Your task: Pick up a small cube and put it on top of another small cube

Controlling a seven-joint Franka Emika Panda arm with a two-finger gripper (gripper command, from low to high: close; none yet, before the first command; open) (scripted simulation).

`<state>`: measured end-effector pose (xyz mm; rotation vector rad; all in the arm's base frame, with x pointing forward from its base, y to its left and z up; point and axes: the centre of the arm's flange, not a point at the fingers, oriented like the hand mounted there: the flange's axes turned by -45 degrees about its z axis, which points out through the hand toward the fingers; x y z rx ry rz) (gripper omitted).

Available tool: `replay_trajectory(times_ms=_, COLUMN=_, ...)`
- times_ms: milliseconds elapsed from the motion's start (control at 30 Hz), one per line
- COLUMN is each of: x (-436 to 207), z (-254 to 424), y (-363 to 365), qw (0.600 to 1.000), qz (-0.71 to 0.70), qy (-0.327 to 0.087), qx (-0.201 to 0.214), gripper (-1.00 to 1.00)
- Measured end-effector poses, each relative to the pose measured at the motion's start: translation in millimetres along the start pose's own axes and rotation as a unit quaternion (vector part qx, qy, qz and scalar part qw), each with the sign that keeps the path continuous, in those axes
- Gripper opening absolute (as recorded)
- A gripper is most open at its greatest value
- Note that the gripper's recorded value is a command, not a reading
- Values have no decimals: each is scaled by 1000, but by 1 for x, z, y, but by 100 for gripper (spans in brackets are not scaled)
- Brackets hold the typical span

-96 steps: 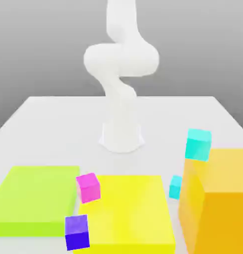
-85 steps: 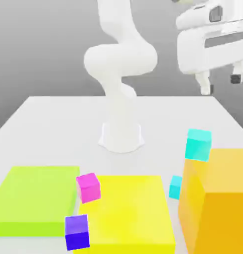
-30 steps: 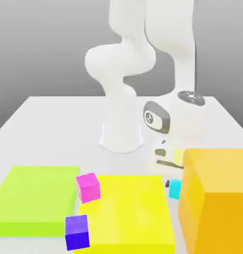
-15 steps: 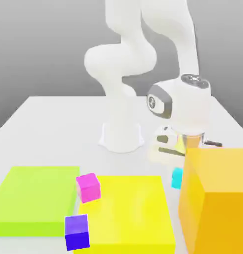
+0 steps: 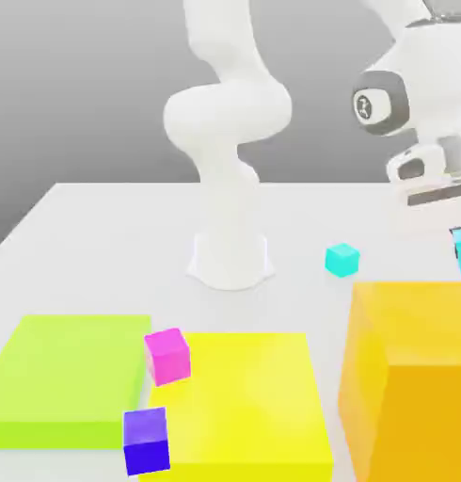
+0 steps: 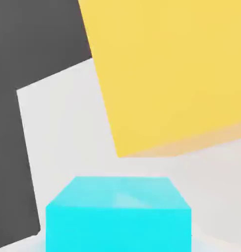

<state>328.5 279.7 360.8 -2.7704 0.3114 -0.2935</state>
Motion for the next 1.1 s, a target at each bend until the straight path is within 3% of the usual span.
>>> replay_trajectory(times_ms=300, x=83, z=-62, y=43, qw=994, qz=-101, qy=44, qx=-27, gripper=-100)
replay_trajectory(times_ms=433, x=116, z=-77, y=88, qw=988, qz=-135, qy=44, qx=-61, gripper=-100)
replay_trajectory(times_ms=667, x=151, z=-83, y=210, qw=976, qz=-173, qy=-10, qx=-130, gripper=-100)
replay_trajectory(times_ms=767, x=147, z=-74, y=283, qw=971, qz=-175, qy=-64, qx=-152, gripper=-100)
replay_trajectory(times_ms=833, x=137, z=-62, y=326, qw=967, qz=-174, qy=-100, qx=-158, gripper=-100)
replay_trajectory(times_ms=967, x=126, z=-18, y=355, qw=965, qz=-173, qy=-113, qx=-159, gripper=-100)
replay_trajectory(times_ms=1000, x=123, z=-8, y=360, qw=965, qz=-173, qy=-114, qx=-159, gripper=100)
replay_trajectory(times_ms=1100, x=123, z=-8, y=360, qw=965, qz=-173, qy=-114, qx=-159, gripper=100)
